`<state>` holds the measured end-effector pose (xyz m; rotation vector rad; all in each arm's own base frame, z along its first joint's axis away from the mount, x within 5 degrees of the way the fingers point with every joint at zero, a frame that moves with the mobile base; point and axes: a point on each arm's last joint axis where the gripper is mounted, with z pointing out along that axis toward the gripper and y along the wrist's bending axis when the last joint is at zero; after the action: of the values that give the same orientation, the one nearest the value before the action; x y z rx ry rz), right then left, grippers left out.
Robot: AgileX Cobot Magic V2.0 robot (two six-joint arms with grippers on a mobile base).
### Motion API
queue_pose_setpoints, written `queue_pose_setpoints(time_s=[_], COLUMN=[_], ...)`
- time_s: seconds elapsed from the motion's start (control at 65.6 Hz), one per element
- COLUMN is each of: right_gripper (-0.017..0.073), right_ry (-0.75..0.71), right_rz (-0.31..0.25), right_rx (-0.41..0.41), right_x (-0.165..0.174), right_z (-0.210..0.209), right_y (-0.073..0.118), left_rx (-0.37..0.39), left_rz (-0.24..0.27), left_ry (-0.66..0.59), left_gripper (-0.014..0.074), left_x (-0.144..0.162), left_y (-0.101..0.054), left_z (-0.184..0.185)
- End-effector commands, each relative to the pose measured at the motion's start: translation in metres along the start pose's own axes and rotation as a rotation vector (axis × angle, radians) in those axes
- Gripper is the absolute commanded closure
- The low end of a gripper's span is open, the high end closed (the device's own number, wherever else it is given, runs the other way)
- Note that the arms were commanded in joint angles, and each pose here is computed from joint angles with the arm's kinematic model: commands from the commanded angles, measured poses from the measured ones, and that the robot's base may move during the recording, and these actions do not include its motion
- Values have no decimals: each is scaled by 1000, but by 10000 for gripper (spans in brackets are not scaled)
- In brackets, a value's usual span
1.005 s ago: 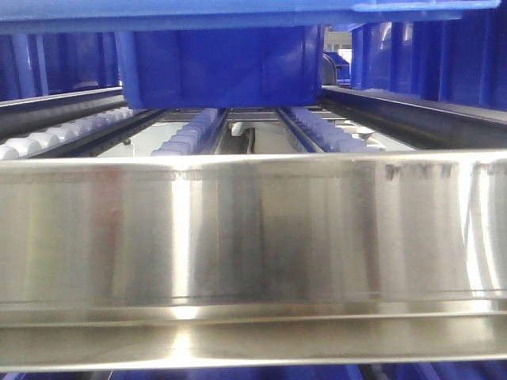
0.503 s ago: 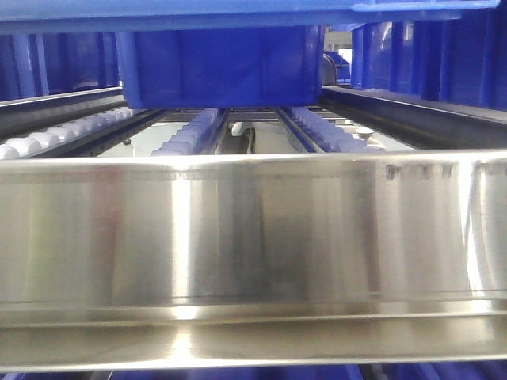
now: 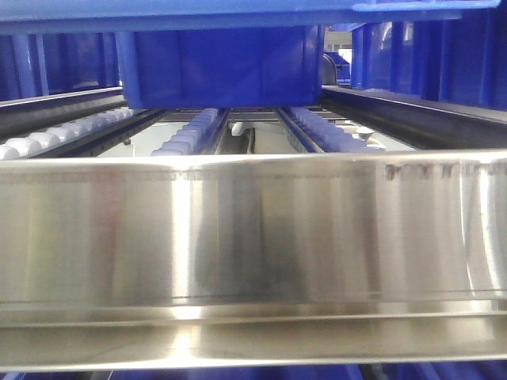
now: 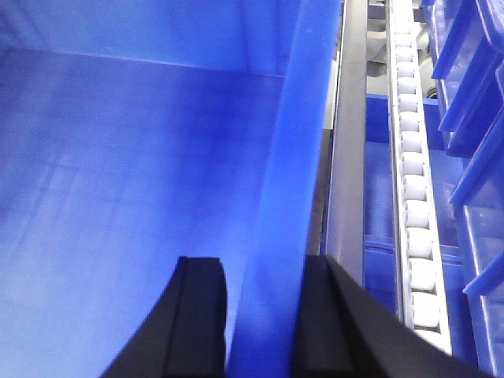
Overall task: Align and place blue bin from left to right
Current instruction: 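Lift the blue bin with both grippers and pull it off the shelf, then back the base away from the rack holding the bin in both grippers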
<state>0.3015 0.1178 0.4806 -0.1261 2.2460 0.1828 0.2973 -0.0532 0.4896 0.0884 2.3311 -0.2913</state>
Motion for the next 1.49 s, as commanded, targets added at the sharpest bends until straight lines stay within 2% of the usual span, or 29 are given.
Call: queue_pose_setpoints(time_s=[0.0, 1.478], right_gripper=[712, 712], right_ry=[-124, -124], right_rz=[-34, -34], right_rx=[-7, -7], right_x=[-11, -11], right_z=[-13, -13], right_y=[-1, -1], left_rx=[14, 14], left_rz=[28, 26], left_ry=[-91, -104], left_gripper=[705, 705], left_x=[-7, -9], left_y=[-3, -3], left_z=[-12, -8])
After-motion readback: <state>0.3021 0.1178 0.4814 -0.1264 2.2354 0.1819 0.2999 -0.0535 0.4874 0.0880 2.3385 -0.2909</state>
